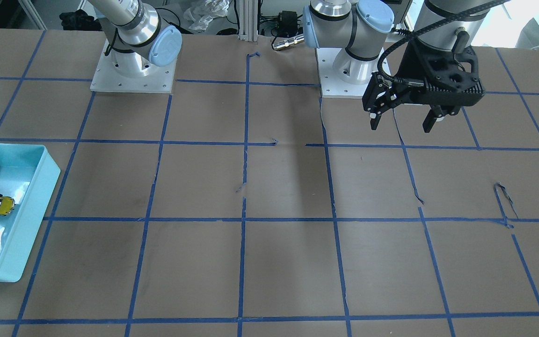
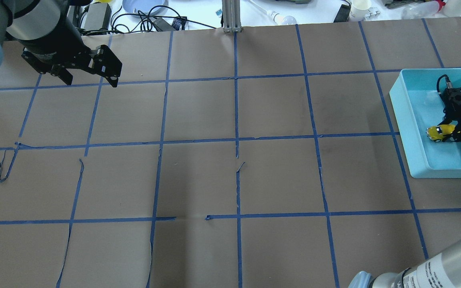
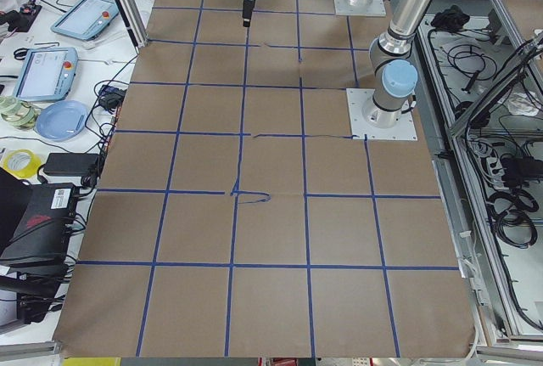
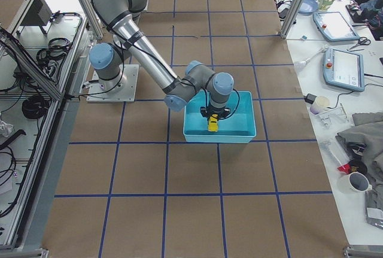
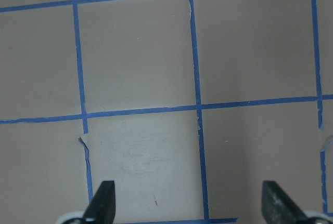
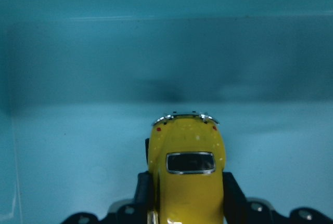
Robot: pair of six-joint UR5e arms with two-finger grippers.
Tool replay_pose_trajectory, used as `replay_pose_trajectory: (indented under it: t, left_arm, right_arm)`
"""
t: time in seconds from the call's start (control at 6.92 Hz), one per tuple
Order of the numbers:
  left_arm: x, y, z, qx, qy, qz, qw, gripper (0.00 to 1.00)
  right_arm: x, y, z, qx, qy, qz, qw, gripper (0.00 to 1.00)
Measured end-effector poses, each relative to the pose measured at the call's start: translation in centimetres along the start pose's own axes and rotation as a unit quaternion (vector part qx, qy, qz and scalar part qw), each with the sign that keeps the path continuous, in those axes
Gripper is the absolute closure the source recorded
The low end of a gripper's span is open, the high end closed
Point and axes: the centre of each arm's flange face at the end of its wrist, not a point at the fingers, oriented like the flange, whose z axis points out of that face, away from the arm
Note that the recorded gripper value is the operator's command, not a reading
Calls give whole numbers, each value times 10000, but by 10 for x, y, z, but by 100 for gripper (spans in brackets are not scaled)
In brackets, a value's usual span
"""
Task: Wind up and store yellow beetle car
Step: 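Open the right gripper to release the car in the tray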
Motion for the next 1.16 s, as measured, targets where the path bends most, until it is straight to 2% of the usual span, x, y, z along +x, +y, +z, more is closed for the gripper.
replay_pose_trajectory:
  t: [0.14,0.43,0.58,0.87,1.01,1.16]
  left_arm:
    - [0,0,0,0,0,1,10000,0]
    - [0,0,0,0,1,3,10000,0]
    - [0,0,0,0,1,5,10000,0]
    - [0,0,0,1,4,6,10000,0]
    - [0,0,0,1,3,9,10000,0]
    - [0,0,0,0,1,10,10000,0]
  right_arm:
    - [-1,-1,2,11,-5,37,10000,0]
    - [-3,-2,1,-9,-16,145,9999,0]
    - [-3,-4,-9,-76,44,154,9998,0]
    - [-4,-22,-62,-366,278,361,9983,0]
    - [-9,-39,-96,-516,286,691,9959,0]
    - [-11,-59,-135,-557,267,1058,9925,0]
